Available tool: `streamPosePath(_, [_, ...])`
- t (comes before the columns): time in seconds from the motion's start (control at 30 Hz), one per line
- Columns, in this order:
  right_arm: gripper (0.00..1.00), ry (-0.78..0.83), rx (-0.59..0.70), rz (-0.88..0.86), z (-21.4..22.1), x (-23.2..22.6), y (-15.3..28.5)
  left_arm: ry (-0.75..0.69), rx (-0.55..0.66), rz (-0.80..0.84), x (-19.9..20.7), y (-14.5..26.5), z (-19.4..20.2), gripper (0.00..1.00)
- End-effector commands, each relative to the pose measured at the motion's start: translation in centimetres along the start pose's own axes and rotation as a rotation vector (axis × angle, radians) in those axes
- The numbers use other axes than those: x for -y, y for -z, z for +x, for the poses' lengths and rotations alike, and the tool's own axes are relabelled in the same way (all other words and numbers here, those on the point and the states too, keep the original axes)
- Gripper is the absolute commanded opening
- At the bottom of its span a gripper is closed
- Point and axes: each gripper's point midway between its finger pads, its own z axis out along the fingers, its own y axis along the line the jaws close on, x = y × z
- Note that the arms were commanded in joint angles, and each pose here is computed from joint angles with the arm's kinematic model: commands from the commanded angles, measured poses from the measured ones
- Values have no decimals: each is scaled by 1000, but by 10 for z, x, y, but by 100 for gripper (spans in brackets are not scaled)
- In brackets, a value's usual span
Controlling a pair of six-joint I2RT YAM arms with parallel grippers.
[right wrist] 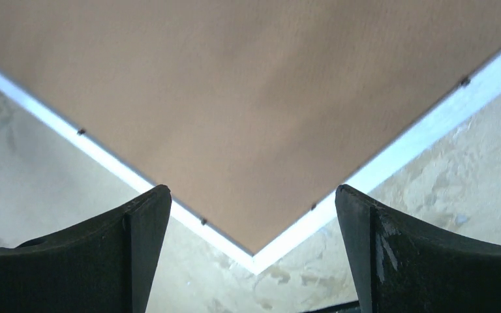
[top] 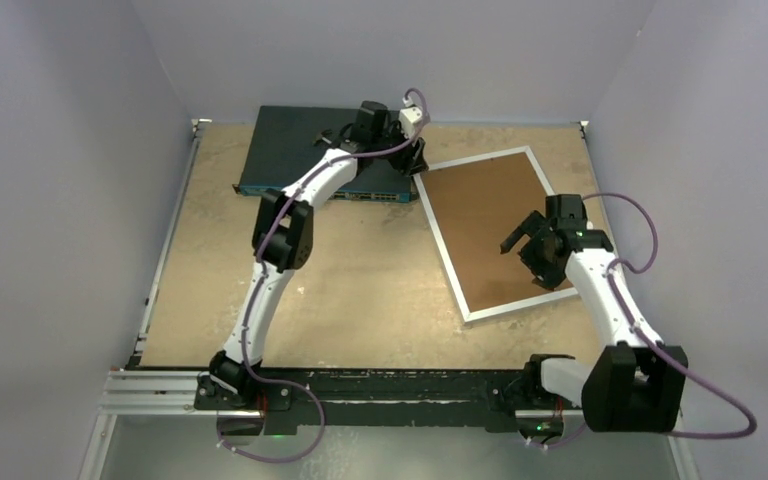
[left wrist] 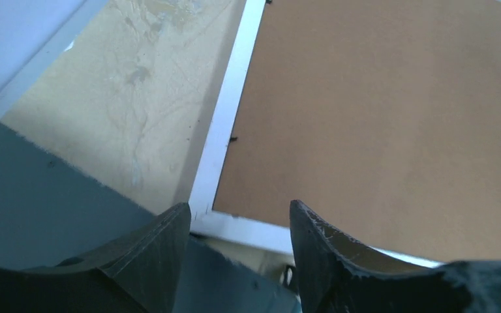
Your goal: Put the photo into the frame
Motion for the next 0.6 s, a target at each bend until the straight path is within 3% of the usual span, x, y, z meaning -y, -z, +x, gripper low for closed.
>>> streamPosePath(0.0, [99, -36, -103, 27, 30, 16, 24, -18, 161, -9, -2, -41, -29, 58])
streamPosePath(0.23, [99, -113, -221, 30, 82, 41, 7, -2, 206, -48, -7, -69, -16, 66])
streamPosePath(0.57, [99, -230, -149, -100, 74, 19, -21, 37, 236, -158, -28, -72, -4, 66])
